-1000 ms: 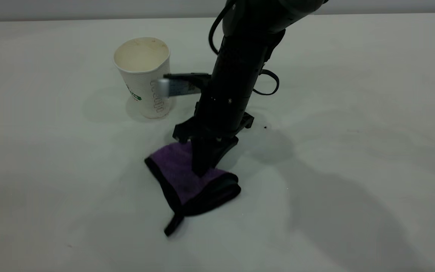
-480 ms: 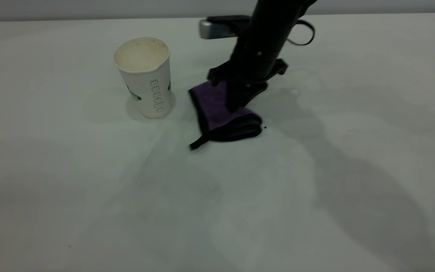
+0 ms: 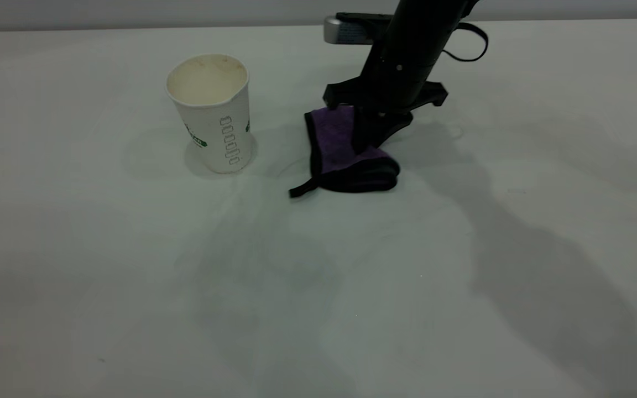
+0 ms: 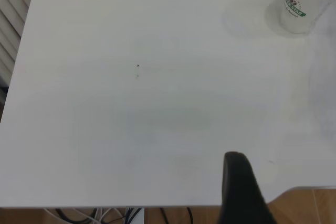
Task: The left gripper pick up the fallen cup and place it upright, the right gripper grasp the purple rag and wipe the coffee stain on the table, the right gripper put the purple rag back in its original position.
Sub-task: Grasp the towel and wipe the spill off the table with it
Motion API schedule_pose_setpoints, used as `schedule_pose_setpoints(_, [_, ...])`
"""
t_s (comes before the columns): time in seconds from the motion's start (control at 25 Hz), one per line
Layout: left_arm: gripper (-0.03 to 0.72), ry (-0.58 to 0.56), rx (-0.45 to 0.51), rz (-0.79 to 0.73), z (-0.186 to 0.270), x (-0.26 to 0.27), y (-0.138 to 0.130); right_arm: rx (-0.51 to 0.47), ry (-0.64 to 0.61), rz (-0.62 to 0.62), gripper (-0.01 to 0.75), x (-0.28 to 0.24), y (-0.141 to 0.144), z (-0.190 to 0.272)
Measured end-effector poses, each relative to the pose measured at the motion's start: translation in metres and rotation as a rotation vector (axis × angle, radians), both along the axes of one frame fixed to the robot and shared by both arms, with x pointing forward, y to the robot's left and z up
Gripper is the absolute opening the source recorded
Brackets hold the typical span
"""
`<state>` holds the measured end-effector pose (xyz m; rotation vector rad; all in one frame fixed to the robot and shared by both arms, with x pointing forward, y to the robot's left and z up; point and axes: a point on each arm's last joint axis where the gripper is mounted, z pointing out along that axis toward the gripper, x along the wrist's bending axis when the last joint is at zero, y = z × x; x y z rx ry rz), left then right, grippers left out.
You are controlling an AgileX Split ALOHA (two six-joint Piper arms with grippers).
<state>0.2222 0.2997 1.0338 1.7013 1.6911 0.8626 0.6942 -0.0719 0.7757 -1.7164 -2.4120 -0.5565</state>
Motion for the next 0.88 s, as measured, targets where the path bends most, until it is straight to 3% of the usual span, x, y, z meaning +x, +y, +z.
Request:
schedule_pose_setpoints(0.32, [0.498, 0.000, 0.000, 0.000, 0.000, 0.000, 0.000, 0.072, 0.145, 0.240, 0.100, -0.035, 0.037, 0.002])
schedule_pose_setpoints(0.48, [0.498, 0.000, 0.000, 0.000, 0.000, 0.000, 0.000, 0.045, 0.140, 0.249, 0.100, -0.033, 0.031, 0.000])
schedule_pose_setpoints(0.64, [0.498, 0.000, 0.000, 0.000, 0.000, 0.000, 0.000, -0.057, 0.105, 0.174, 0.102, -0.013, -0.007, -0.004])
schedule_pose_setpoints(0.88, [0.498, 0.000, 0.000, 0.000, 0.000, 0.000, 0.000, -0.217, 0.109, 0.003, 0.109, 0.019, -0.103, -0.004])
